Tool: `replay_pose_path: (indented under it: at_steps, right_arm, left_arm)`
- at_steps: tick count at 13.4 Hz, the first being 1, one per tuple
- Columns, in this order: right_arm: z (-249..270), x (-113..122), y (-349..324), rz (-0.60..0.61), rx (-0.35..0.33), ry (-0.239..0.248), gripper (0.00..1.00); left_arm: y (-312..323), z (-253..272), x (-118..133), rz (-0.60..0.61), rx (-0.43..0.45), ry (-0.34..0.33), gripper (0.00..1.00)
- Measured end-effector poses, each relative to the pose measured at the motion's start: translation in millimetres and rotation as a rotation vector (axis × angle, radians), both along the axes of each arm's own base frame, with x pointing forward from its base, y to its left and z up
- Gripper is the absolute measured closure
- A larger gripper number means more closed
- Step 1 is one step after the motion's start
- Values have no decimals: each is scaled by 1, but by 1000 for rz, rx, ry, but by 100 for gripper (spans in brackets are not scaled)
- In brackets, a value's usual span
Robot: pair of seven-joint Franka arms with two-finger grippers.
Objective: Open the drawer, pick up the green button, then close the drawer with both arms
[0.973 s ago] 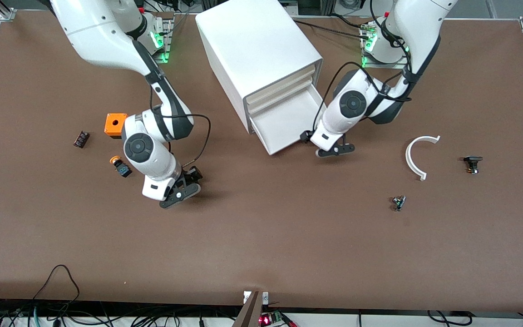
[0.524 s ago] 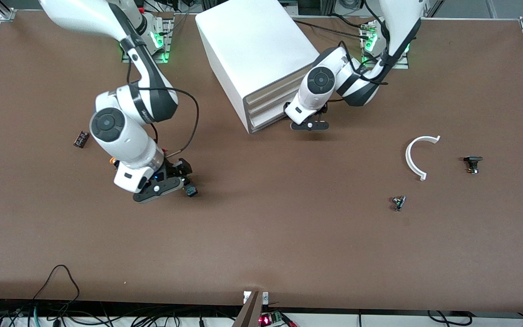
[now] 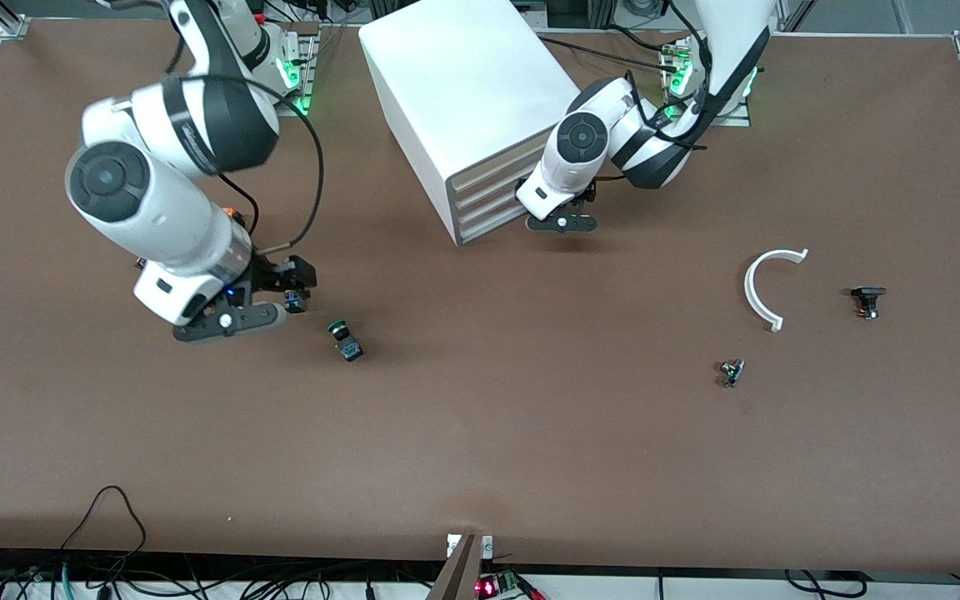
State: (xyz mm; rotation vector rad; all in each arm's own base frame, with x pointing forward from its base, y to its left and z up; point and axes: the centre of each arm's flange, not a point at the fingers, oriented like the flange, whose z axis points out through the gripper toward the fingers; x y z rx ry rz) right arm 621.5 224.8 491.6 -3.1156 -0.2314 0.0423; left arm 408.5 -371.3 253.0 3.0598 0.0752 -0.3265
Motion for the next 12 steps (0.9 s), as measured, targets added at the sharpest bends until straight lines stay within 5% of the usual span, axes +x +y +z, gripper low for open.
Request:
replay_pose_path:
  at_steps: [3, 5, 12]
  right_arm:
    - [52, -6, -42, -92, -1, -12, 0]
    - [80, -7, -113, -199, -6, -4, 0]
    - [132, -41, -224, -285, -73, 74, 0]
  left_arm:
    - [57, 78, 88, 152, -42, -165, 0]
    - [112, 133, 125, 140, -4, -218, 0]
    - [275, 292, 142, -130, 90, -218, 0]
